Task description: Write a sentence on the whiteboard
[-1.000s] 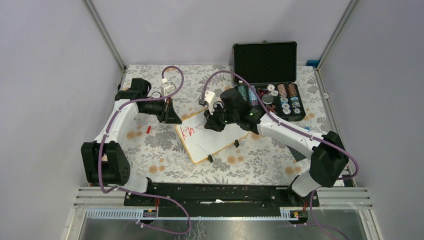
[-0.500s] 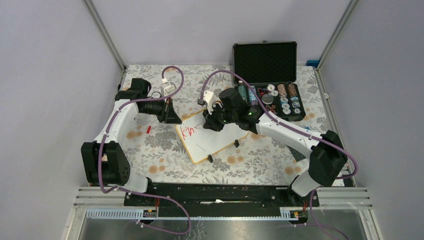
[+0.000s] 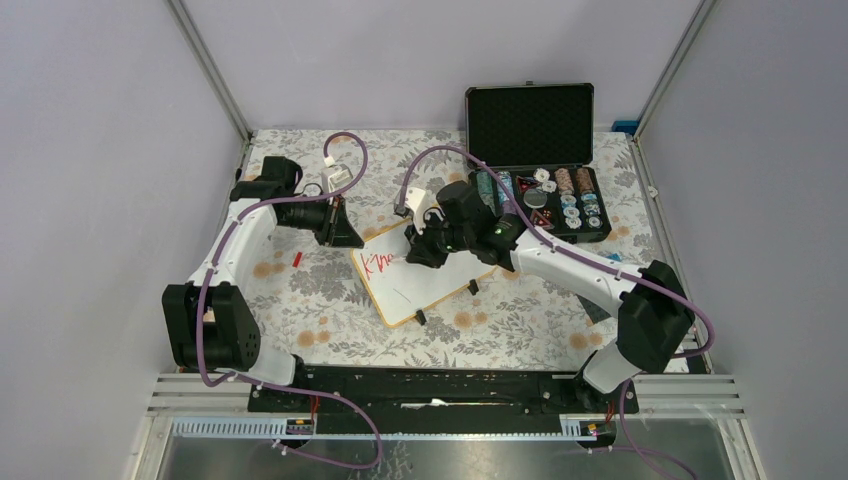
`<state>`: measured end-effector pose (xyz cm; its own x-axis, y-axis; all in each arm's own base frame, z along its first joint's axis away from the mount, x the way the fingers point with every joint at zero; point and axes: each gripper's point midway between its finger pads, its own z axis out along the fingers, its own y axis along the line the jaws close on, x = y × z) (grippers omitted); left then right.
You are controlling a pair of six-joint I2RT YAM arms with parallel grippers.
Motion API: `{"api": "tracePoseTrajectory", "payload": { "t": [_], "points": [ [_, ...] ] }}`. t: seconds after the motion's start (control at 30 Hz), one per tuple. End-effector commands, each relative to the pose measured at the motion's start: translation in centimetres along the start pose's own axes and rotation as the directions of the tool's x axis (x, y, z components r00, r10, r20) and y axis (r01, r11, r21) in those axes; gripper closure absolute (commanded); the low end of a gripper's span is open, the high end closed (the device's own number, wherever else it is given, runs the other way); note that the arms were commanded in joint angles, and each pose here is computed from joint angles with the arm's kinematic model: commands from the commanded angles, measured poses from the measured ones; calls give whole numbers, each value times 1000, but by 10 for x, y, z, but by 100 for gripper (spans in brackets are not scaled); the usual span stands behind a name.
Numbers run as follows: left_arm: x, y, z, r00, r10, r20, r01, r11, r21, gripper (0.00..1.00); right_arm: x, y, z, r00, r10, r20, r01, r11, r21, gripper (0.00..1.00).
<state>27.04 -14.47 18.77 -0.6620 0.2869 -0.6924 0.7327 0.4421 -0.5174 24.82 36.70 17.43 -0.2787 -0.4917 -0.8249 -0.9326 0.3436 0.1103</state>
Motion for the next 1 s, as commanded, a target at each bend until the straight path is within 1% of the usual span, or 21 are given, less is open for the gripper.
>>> {"api": "tracePoseTrajectory", "payload": {
  "t": [0.0,0.2,0.53,0.97],
  "points": [
    [8,-7,6,1000,3,-27,-3,1000,28,100,3,-1,0,1000,-29,2,29,1000,11,100],
    [8,-7,6,1000,5,-27,-4,1000,27,100,5,-5,-3,999,-38,-3,38,999,36,100],
    [8,-7,5,1000,7,-25,-6,1000,27,100,-13,-23,-14,998,-45,32,42,995,93,100],
    [9,-7,6,1000,3,-28,-2,1000,30,100,-30,-37,-19,997,-47,61,39,991,127,100]
  ]
}}
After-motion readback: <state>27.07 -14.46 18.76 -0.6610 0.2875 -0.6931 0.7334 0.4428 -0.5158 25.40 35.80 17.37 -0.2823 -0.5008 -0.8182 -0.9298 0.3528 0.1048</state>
